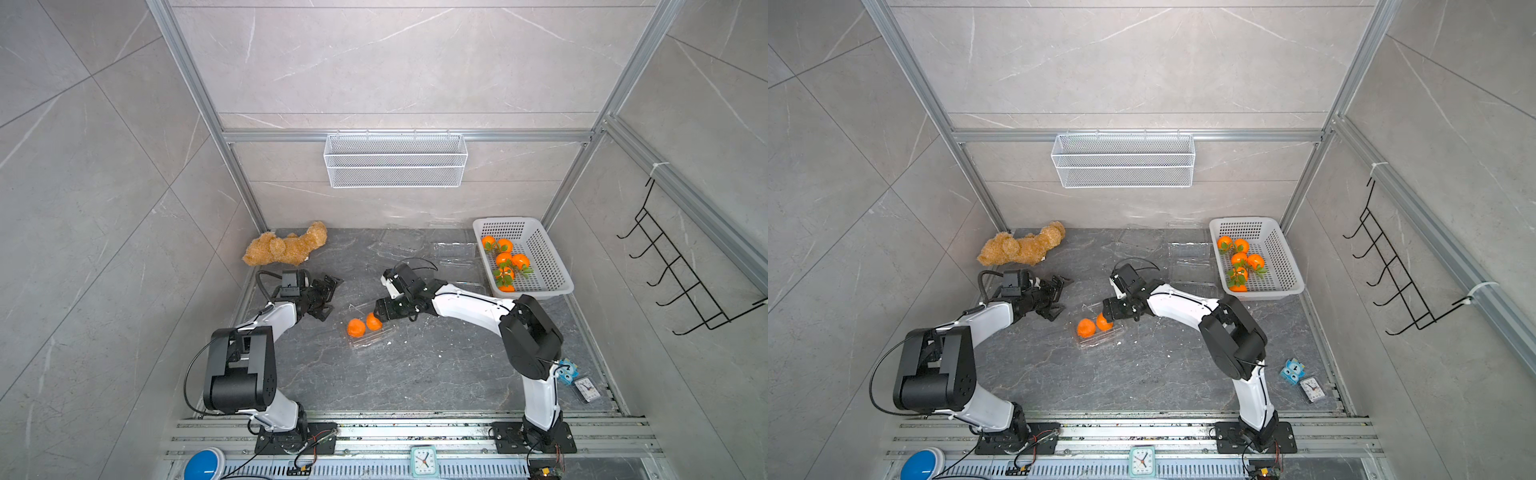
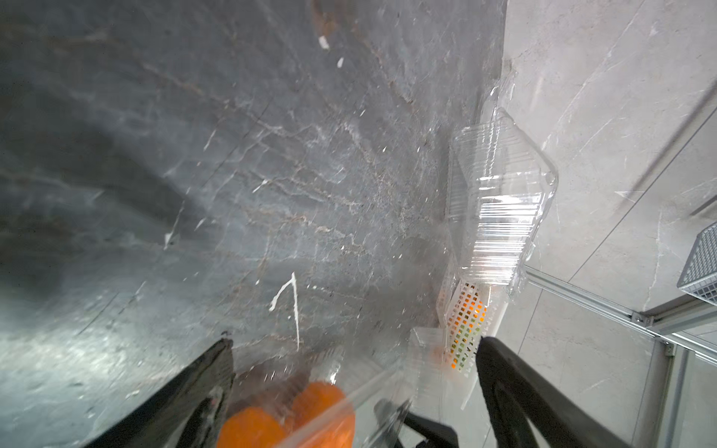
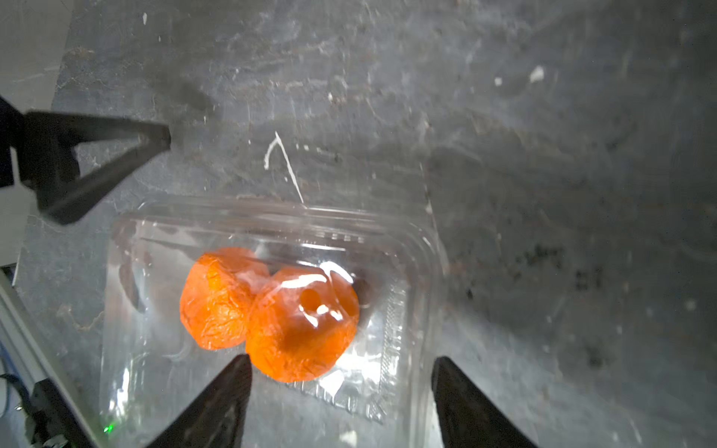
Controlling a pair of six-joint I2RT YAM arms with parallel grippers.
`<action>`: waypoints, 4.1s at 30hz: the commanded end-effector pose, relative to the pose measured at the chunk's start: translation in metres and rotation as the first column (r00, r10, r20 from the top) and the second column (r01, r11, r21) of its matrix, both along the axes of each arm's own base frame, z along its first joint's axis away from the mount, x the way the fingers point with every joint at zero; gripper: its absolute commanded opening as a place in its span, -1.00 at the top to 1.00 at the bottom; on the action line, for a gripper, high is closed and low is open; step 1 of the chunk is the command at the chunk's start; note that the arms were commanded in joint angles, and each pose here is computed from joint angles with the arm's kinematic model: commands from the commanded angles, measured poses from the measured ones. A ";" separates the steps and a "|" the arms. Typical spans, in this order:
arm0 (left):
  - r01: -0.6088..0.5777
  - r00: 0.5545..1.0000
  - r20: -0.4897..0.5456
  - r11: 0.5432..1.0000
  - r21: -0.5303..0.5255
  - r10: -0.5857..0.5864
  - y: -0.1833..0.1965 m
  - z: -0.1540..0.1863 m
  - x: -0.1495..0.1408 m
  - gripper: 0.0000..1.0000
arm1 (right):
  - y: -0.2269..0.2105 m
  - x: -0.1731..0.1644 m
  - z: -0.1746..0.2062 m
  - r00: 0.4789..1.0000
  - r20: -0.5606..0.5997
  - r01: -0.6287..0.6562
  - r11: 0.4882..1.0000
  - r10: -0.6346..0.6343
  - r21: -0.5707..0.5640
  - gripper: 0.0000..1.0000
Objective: Take oranges out of containers
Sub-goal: Adjust the packing box at the center of the board, then open the packing box at the center of the board.
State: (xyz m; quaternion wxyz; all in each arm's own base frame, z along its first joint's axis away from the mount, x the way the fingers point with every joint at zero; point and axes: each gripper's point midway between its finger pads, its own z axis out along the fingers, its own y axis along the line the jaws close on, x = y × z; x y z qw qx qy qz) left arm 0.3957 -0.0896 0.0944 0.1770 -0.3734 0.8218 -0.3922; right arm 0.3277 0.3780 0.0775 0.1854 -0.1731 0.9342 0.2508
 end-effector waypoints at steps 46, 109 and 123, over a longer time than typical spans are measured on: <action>0.330 0.943 -0.009 0.928 0.171 -0.333 -0.088 0.024 -0.013 -0.99 | -0.012 -0.009 0.013 0.910 -0.342 0.400 0.720 -0.236 0.567 -0.39; 0.300 0.946 0.001 0.874 0.382 -0.325 -0.059 0.020 0.053 -0.99 | -0.025 0.013 0.028 0.928 -0.304 0.369 0.638 -0.215 0.676 -0.47; 0.318 0.942 -0.014 0.876 0.363 -0.336 -0.065 0.010 0.044 -0.99 | -0.032 0.013 0.031 0.932 -0.274 0.362 0.659 -0.238 0.659 -0.43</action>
